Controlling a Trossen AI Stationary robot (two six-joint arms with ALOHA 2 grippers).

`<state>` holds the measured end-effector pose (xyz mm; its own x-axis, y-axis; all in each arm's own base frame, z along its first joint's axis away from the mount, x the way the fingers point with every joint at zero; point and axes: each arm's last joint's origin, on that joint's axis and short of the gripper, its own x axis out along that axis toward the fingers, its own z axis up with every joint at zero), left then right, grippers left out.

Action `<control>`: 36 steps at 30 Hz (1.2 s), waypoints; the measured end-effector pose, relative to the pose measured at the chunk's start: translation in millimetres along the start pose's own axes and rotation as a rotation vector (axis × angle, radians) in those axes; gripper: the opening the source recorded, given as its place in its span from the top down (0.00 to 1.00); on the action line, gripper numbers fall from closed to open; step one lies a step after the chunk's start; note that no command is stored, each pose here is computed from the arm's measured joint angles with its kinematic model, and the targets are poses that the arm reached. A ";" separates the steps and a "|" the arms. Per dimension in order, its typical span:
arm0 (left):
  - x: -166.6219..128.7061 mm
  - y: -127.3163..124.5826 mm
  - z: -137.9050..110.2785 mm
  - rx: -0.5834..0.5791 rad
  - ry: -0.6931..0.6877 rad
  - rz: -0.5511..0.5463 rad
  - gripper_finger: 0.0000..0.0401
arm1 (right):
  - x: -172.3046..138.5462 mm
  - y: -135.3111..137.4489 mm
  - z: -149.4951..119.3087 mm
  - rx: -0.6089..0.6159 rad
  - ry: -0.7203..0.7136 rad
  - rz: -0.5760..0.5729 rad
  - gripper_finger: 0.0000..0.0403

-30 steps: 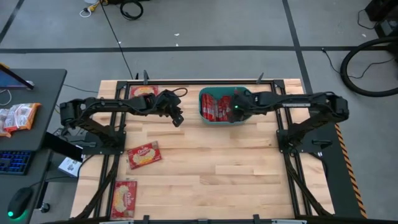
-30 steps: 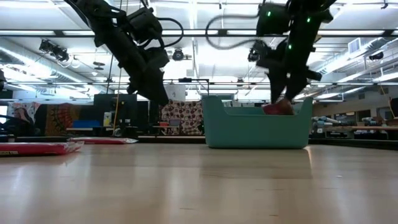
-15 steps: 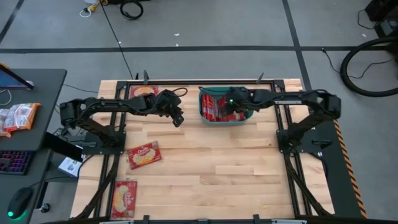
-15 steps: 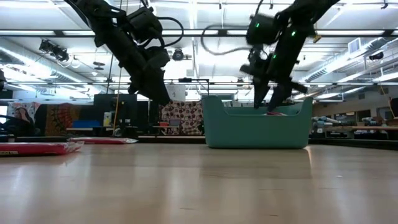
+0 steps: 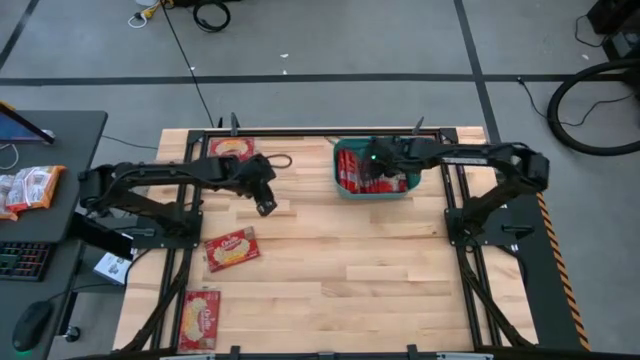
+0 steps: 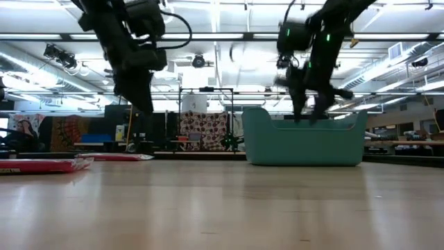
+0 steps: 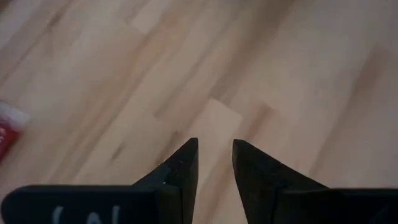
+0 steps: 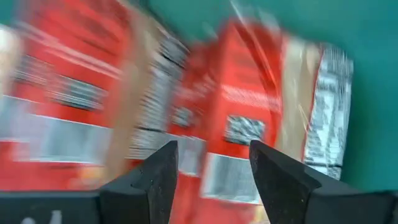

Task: Sort popcorn bags into baskets
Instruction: Put the popcorn bag into the bin, then put the middle popcorn bag into the bin

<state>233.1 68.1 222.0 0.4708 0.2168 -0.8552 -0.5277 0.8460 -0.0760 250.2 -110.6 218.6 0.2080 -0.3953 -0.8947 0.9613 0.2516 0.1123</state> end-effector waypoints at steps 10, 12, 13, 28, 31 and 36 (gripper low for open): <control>-21.1 -59.4 -62.8 0.067 0.347 -0.027 0.74 | -91.5 10.2 1.3 -0.037 -0.269 0.292 0.49; -28.2 -65.4 -78.6 0.026 0.430 0.033 0.74 | -102.3 10.8 -4.7 -0.058 -0.292 0.328 0.49; -31.4 -67.4 -85.3 0.005 0.461 0.065 0.74 | -106.9 11.0 -8.1 -0.074 -0.295 0.346 0.49; 25.9 -59.1 -131.2 -0.488 0.325 0.116 0.74 | -155.5 30.1 -89.6 -0.398 -0.216 0.606 0.49; 34.3 -73.3 -116.9 -0.452 0.195 0.027 0.77 | -159.3 31.0 -102.8 -0.436 -0.195 0.635 0.49; 46.8 -114.9 -75.4 -0.399 -0.038 -0.219 0.81 | -156.7 29.2 -117.3 -0.445 -0.184 0.630 0.49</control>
<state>262.4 -55.7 152.1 0.6230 0.0780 -0.7783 -0.6406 0.6219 -0.4504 224.4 62.4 311.3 0.7524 -0.1908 -0.6304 0.4983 0.7909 0.3554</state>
